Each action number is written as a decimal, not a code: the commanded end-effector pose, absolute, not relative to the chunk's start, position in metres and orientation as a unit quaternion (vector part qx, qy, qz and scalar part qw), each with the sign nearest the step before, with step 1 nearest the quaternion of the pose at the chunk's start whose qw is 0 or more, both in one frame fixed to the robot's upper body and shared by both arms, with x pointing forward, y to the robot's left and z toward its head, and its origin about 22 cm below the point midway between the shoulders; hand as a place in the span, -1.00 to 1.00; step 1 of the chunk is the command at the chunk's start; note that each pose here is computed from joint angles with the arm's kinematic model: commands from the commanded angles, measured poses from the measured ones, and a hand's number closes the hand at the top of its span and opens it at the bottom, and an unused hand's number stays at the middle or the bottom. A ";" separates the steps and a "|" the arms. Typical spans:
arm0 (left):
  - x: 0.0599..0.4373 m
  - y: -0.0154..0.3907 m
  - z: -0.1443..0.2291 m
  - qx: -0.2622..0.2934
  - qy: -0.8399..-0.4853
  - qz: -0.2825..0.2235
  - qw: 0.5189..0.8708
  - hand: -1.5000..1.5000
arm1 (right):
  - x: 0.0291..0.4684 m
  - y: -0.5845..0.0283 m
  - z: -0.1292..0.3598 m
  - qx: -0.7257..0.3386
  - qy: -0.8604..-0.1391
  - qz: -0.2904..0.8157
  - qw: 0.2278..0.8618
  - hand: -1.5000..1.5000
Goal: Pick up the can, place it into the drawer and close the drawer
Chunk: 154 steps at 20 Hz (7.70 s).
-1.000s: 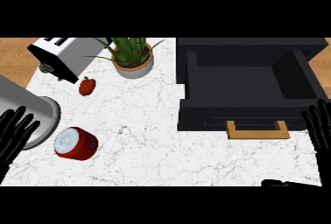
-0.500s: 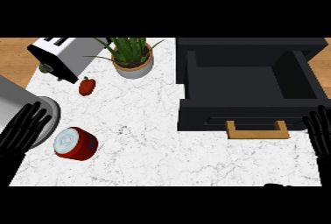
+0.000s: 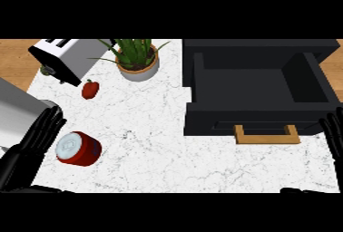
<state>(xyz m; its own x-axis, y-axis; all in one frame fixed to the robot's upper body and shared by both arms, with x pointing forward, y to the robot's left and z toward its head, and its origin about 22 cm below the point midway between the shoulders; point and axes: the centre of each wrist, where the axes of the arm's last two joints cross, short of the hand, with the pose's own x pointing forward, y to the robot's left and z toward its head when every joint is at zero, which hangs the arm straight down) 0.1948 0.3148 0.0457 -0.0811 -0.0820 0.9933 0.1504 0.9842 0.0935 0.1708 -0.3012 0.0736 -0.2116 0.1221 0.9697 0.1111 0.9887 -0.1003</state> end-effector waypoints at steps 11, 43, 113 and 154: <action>0.203 0.371 -0.007 -0.001 -0.716 -0.070 0.695 -1.00 | 0.176 -0.298 0.079 -0.069 -0.776 0.001 0.627 -1.00; 0.228 0.394 -0.093 0.008 -0.691 -0.069 0.719 -1.00 | 0.158 -0.287 0.083 -0.077 -0.784 0.002 0.616 -1.00; 0.355 0.138 0.126 -0.032 -0.769 -0.041 0.637 1.00 | 0.135 -0.303 0.103 -0.081 -0.798 -0.019 0.597 -1.00; 0.425 -0.018 0.234 0.036 -0.770 -0.100 0.629 1.00 | 0.169 -0.294 0.101 -0.069 -0.793 -0.005 0.606 -1.00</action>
<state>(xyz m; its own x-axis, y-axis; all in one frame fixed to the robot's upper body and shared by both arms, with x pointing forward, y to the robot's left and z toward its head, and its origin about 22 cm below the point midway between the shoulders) 0.4181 -0.0209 0.2394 -0.2133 -0.1790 0.9605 0.0850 0.9760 0.2007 0.1588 -0.2987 0.1046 -0.2593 0.1089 0.9597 0.1189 0.9897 -0.0802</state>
